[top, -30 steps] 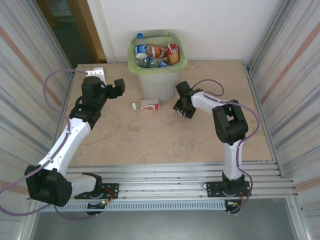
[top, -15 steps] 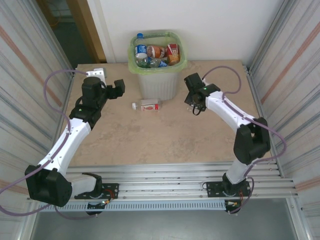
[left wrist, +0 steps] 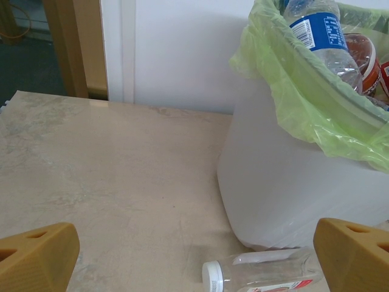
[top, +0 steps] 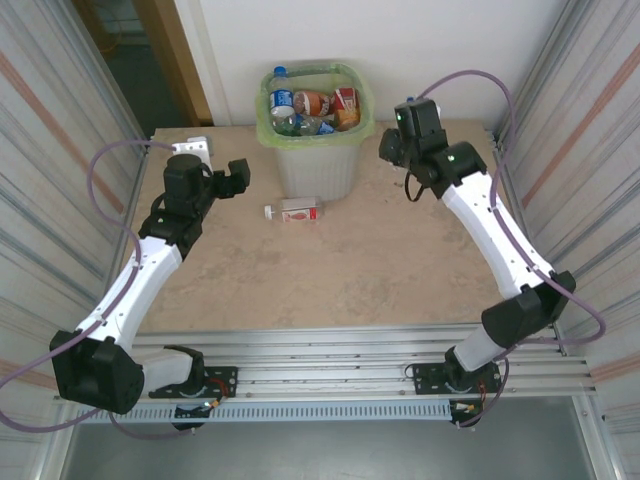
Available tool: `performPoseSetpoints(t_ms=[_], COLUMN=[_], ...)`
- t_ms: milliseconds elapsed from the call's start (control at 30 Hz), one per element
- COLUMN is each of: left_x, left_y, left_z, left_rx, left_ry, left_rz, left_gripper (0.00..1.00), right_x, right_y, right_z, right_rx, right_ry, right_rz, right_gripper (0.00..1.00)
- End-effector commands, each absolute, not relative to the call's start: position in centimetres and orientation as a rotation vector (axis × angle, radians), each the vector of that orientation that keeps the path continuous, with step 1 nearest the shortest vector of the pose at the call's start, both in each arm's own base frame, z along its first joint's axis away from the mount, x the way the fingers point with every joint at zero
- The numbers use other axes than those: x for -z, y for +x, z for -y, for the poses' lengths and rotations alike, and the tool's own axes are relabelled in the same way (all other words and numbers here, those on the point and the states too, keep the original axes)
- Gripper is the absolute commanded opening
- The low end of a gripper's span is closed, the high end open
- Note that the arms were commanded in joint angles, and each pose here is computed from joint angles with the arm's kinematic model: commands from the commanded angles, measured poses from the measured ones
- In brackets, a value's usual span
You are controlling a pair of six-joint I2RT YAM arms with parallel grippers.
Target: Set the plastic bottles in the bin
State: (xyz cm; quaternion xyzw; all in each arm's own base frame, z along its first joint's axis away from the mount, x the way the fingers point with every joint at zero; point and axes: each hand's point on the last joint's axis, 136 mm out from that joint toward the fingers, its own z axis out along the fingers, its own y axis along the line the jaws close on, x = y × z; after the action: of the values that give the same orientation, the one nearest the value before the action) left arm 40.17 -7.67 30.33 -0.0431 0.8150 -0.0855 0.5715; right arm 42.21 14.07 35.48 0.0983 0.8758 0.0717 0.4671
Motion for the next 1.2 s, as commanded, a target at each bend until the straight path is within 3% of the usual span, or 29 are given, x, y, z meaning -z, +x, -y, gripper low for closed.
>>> performPoseSetpoints(t_ms=[0, 400, 767, 1167], left_x=[-31.9, -31.5, -31.5, -31.2], left_y=[39.8, 39.8, 40.2, 40.5], left_z=[7.5, 7.7, 8.1, 8.3], left_rx=[0.226, 0.24, 0.264, 0.268], left_ry=[-0.116, -0.114, -0.11, -0.107], left_rz=[-1.872, -1.884, -1.891, -1.897], left_gripper=[0.99, 0.99, 0.99, 0.99], right_x=[-40.6, -43.2, -42.1, -38.2], right_y=[44.2, 50.4, 53.5, 56.0], right_z=[-16.1, -21.9, -26.7, -28.3], right_rx=[-0.236, -0.355, -0.431, -0.399], right_ry=[0.065, -0.064, -0.151, -0.172], right_rz=[-2.04, -1.945, -1.853, -1.898], right_gripper=[0.5, 0.51, 0.53, 0.58])
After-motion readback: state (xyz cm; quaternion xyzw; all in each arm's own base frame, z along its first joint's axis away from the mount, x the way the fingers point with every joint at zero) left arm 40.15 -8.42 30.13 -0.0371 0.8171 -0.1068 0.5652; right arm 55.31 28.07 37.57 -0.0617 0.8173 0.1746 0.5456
